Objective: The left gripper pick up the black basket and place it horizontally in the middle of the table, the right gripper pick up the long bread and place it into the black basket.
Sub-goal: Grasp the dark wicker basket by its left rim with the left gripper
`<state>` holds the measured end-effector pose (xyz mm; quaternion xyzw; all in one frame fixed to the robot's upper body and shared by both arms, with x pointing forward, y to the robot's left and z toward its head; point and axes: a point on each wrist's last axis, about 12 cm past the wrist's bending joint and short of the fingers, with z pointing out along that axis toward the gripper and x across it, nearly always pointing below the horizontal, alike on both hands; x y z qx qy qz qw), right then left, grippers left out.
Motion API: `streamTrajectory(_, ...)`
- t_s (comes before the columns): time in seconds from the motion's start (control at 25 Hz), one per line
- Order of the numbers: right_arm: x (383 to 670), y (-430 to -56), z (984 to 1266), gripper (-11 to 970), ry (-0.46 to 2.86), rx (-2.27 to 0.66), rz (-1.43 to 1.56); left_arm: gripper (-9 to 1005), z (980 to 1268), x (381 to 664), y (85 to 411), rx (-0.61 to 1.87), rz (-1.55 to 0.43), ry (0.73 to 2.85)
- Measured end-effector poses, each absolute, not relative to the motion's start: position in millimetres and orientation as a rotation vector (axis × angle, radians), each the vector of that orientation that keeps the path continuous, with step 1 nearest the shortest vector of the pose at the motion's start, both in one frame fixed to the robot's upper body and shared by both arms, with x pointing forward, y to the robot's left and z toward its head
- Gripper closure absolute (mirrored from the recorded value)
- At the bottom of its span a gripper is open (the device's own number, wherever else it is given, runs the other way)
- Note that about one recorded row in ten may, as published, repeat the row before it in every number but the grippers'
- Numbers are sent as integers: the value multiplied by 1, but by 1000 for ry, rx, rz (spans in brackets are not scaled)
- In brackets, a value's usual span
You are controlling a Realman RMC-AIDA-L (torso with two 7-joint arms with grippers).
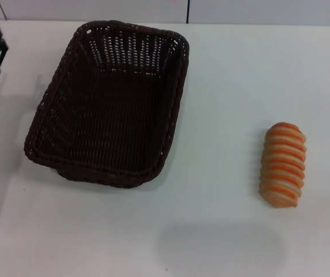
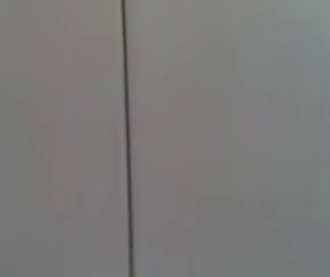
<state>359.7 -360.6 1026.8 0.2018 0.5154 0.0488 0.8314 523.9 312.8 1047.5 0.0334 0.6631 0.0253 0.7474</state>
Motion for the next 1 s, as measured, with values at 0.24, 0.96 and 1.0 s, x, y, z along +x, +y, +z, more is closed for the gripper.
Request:
streamTrajectory(0.24, 361, -360, 1027, 158, 1098, 419, 116, 200, 1090, 549, 297, 185, -2, 1535)
streamTrajectory(0.96, 362, -360, 1027, 157, 1098, 417, 117, 204, 1172, 558, 256, 406, 0, 2043)
streamTrajectory(1.0, 362, -360, 1027, 157, 1099, 417, 116, 204, 1172, 558, 256, 406, 0, 2043)
